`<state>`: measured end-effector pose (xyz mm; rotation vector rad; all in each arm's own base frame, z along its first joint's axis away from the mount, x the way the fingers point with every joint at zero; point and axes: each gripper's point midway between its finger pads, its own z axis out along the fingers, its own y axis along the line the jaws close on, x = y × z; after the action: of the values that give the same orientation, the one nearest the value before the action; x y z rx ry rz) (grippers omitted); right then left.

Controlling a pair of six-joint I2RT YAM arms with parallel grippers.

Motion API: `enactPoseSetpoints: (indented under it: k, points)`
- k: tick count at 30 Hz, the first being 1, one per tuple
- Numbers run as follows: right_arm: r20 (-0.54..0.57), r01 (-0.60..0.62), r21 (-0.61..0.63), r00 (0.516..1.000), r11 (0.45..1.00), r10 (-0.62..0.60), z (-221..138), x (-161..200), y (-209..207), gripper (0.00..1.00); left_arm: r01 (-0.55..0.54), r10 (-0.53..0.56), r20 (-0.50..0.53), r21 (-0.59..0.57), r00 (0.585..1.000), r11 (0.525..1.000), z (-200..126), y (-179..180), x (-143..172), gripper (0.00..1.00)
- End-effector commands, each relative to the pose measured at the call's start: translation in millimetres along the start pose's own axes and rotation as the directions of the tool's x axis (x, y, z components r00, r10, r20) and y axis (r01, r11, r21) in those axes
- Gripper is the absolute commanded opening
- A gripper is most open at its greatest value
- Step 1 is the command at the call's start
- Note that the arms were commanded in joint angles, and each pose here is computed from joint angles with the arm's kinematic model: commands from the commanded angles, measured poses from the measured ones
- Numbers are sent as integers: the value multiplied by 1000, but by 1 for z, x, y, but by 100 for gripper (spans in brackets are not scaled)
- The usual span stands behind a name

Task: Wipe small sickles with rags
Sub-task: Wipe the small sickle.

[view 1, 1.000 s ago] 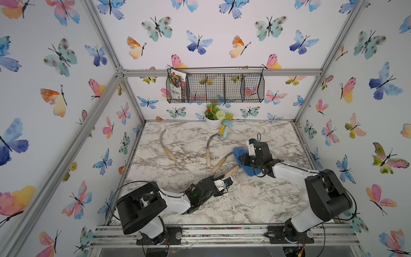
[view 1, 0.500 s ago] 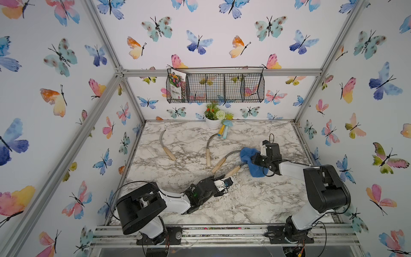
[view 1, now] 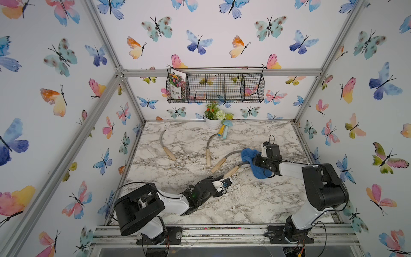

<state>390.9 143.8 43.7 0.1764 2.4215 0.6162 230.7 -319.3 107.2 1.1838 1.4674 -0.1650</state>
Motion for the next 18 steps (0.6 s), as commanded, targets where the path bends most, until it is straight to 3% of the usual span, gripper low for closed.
enactPoseSetpoints:
  k: [1, 5, 8, 13, 18]
  points:
    - [-43, 64, -106, 997, 992, -69, -10, 18, 56, 2, 11, -10, 71, -10, 997, 1000, -2, 6, -21, 0]
    - [-10, 103, -132, 994, 986, -105, -26, 21, 81, 2, 12, -11, 72, -11, 997, 1000, -1, 6, -21, 0]
    - [1, 106, -122, 994, 987, -107, -30, 23, 78, 2, 11, -10, 72, -11, 997, 1000, -1, 6, -21, 0]
    - [-3, 97, -13, 995, 995, -97, -18, 24, 48, 2, 11, -11, 71, -11, 997, 1000, -1, 6, -21, 0]
    - [-20, 10, 80, 1000, 997, -9, -9, 19, -7, 2, 13, -12, 73, -13, 997, 1000, -3, 6, -20, 0]
